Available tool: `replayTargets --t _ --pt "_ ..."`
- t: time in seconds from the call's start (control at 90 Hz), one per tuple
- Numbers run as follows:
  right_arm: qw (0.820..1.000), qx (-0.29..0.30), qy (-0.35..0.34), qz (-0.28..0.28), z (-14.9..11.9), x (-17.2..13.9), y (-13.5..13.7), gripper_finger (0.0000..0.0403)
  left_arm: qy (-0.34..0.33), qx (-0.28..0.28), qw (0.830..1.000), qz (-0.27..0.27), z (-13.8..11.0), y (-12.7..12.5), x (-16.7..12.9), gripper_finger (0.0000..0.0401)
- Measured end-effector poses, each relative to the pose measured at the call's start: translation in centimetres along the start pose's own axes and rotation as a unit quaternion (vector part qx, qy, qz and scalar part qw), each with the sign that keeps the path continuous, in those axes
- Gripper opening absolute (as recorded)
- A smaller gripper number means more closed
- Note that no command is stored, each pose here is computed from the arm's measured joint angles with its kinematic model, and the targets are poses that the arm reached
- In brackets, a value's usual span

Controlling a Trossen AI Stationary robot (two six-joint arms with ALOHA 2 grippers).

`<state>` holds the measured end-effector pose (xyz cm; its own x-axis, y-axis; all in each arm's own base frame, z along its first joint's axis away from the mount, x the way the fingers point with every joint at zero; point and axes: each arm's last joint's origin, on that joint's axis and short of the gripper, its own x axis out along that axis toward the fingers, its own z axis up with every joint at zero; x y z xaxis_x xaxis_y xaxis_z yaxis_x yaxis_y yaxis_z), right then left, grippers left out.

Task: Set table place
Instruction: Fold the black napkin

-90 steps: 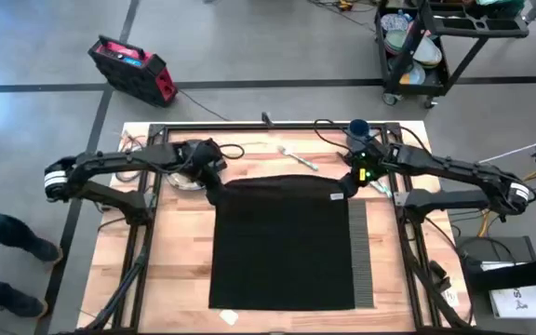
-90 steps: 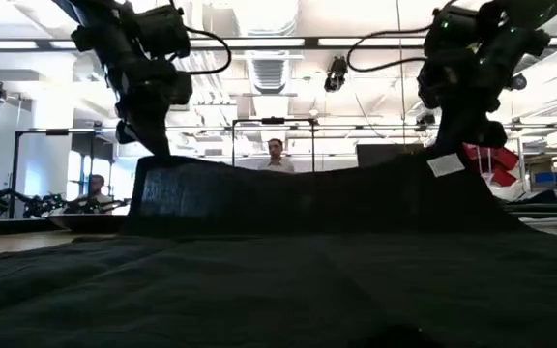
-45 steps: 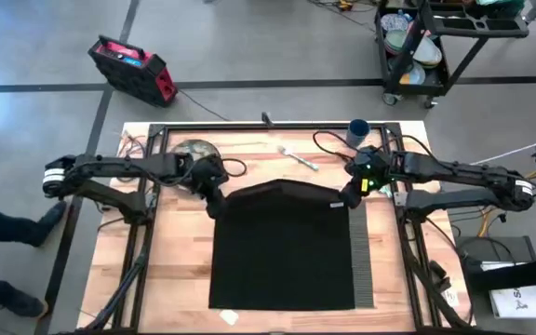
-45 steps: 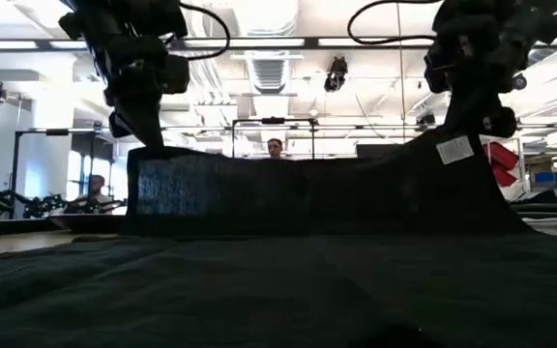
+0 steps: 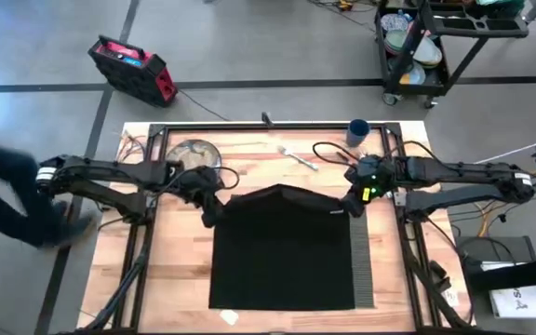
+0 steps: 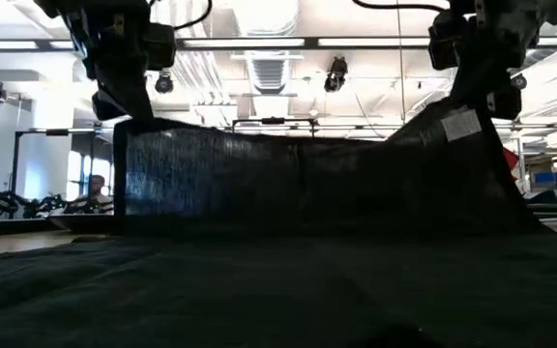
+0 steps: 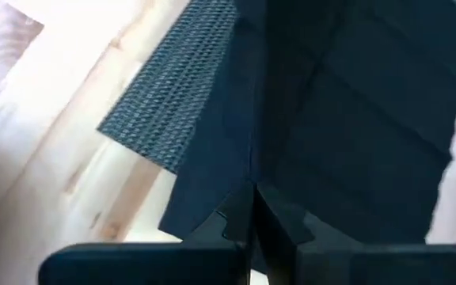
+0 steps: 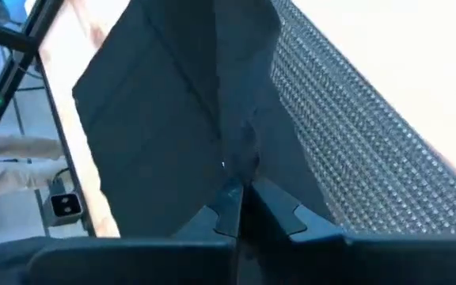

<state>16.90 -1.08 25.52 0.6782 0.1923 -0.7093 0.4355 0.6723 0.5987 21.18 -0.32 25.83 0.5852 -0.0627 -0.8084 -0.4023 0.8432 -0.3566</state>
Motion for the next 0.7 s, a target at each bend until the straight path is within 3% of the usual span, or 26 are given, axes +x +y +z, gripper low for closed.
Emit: replayTargets --t 0.3,0.7 --pt "0.999 -0.007 0.035 0.023 -1.5 0.2 1.7 0.0000 0.023 0.006 0.999 -0.028 -1.4 -2.1 -0.1 0.0000" --pt "0.997 -0.033 0.036 0.058 -2.4 -1.5 5.3 0.0000 0.004 0.040 0.997 -0.073 -0.7 -5.7 -3.7 0.0000"
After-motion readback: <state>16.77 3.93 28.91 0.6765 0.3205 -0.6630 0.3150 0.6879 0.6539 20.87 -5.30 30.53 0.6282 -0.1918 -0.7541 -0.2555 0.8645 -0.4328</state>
